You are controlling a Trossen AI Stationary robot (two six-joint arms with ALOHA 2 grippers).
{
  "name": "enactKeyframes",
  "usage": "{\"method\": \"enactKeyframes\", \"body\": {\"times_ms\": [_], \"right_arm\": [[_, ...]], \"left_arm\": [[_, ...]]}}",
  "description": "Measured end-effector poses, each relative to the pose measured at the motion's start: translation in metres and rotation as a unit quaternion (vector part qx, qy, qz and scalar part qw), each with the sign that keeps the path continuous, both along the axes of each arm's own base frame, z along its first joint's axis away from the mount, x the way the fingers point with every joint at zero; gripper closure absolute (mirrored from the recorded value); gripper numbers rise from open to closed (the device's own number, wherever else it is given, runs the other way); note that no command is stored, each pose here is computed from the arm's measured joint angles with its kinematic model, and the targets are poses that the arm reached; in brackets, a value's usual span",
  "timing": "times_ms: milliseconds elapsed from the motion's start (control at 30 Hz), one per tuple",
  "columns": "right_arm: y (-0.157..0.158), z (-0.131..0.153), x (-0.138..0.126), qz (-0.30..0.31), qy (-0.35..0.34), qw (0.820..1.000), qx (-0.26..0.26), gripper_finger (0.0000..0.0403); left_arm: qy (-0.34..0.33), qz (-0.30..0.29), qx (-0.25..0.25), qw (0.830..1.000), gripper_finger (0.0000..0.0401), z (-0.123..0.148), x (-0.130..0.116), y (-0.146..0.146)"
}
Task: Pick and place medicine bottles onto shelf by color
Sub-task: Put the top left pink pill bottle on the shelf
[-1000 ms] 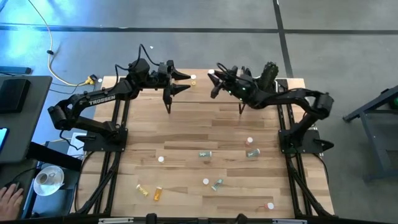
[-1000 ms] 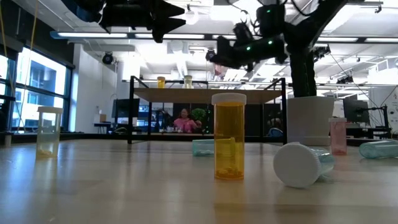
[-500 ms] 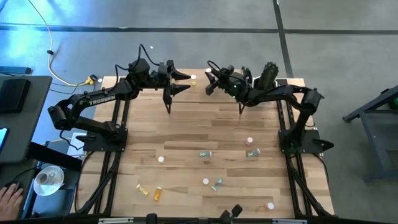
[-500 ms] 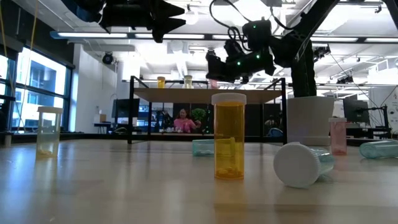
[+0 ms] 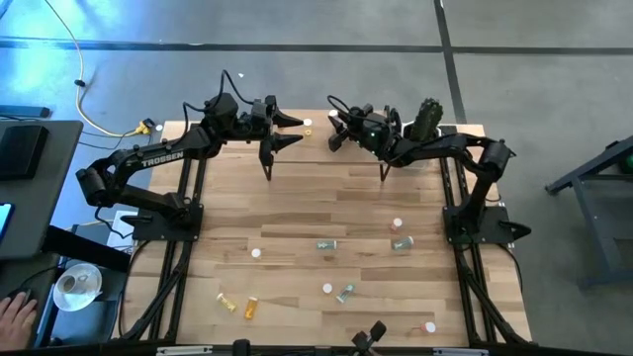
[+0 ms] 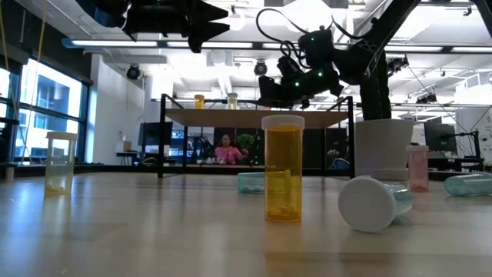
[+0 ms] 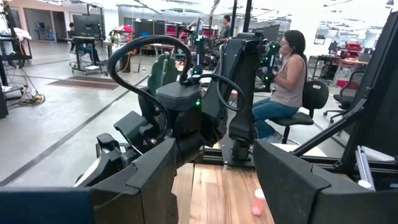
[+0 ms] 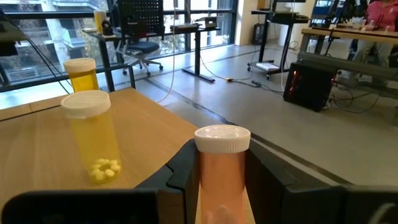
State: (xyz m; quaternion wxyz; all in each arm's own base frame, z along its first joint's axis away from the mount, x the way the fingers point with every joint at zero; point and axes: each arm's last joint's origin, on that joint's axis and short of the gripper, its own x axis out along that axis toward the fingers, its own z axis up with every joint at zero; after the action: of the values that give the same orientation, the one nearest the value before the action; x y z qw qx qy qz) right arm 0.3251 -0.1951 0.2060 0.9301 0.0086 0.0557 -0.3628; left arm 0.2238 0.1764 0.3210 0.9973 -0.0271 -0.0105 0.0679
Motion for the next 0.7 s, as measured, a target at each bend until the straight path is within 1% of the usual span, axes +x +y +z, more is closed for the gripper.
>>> {"method": "enactKeyframes", "body": {"times_ms": [700], "right_arm": [[0.0027, -0.0006, 0.0016, 0.004, 0.006, 1.0, 0.001, 0.0311]], "left_arm": [[0.0, 0.0, 0.0, 1.0, 0.0197, -0.0001, 0.0, 0.0]]}}
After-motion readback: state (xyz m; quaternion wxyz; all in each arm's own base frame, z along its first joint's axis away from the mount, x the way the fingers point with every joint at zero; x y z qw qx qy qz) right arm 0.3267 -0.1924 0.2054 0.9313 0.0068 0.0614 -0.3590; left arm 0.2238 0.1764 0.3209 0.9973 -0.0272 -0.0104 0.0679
